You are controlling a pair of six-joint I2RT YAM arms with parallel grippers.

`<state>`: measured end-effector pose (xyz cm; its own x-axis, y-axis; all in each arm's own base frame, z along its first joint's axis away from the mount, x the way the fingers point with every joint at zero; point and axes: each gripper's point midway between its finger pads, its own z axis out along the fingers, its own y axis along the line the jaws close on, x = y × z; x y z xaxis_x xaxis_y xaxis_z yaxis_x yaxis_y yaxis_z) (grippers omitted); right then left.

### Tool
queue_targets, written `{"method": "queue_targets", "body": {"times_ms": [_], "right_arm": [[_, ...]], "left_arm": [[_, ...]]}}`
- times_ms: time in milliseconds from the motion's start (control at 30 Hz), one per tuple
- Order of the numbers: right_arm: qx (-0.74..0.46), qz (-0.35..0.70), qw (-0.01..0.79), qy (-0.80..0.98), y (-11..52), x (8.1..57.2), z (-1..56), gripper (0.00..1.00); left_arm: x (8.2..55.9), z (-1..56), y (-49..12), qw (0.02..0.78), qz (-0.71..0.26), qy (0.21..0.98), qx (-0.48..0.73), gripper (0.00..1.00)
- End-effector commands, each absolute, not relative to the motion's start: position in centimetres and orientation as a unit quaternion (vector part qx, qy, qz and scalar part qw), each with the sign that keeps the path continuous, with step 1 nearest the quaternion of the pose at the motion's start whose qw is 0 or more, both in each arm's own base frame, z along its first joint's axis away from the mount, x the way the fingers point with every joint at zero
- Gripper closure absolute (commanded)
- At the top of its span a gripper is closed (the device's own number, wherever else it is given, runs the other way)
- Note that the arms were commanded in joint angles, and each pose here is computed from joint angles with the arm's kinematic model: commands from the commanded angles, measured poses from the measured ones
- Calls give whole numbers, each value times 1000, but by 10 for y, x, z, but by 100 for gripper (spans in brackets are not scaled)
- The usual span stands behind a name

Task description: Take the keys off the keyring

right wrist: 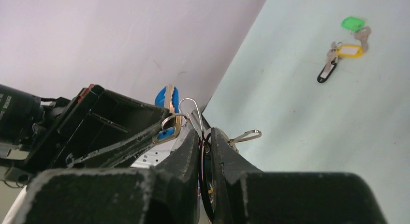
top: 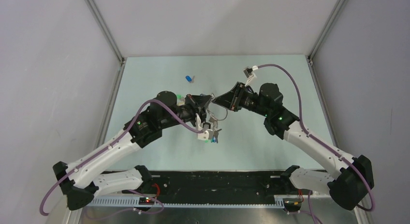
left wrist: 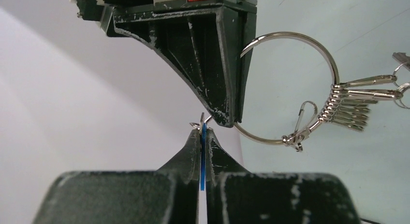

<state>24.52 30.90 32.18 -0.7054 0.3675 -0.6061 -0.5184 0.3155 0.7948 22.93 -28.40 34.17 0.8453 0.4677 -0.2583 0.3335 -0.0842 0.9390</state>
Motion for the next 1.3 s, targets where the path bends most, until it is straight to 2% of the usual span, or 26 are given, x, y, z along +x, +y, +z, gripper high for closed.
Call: {"method": "queue_targets", "body": {"times_ms": [0,300,367,500,600,767,833,967,1267], "right_arm": [[41,528,438,727,287,287,327,100],[79,490,458,738,274,301,315,100],[82,478,471,736,268,302,314,100],[79,432,505,743,247,307,306,100],[81,384,518,760,223,311,291,100],[91,288,565,768,166,313,282,100],[89,252,585,765,146,312,286,100],[91,208,603,765,118,311,288,100],[105,191,613,759,93,304,295,100]], "left_arm": [[198,351,-307,642,-16,228,732,100],[172,334,-323,626,-81,222,743,100],[174,335,-322,630,-93,246,731,100],[191,346,-314,649,-123,347,666,100],[222,349,-302,668,-177,478,542,100],[274,302,-287,624,-228,662,347,100],[286,283,-284,596,-250,703,297,100],[298,258,-289,556,-281,738,260,100],[349,188,-271,494,-247,814,181,100]]}}
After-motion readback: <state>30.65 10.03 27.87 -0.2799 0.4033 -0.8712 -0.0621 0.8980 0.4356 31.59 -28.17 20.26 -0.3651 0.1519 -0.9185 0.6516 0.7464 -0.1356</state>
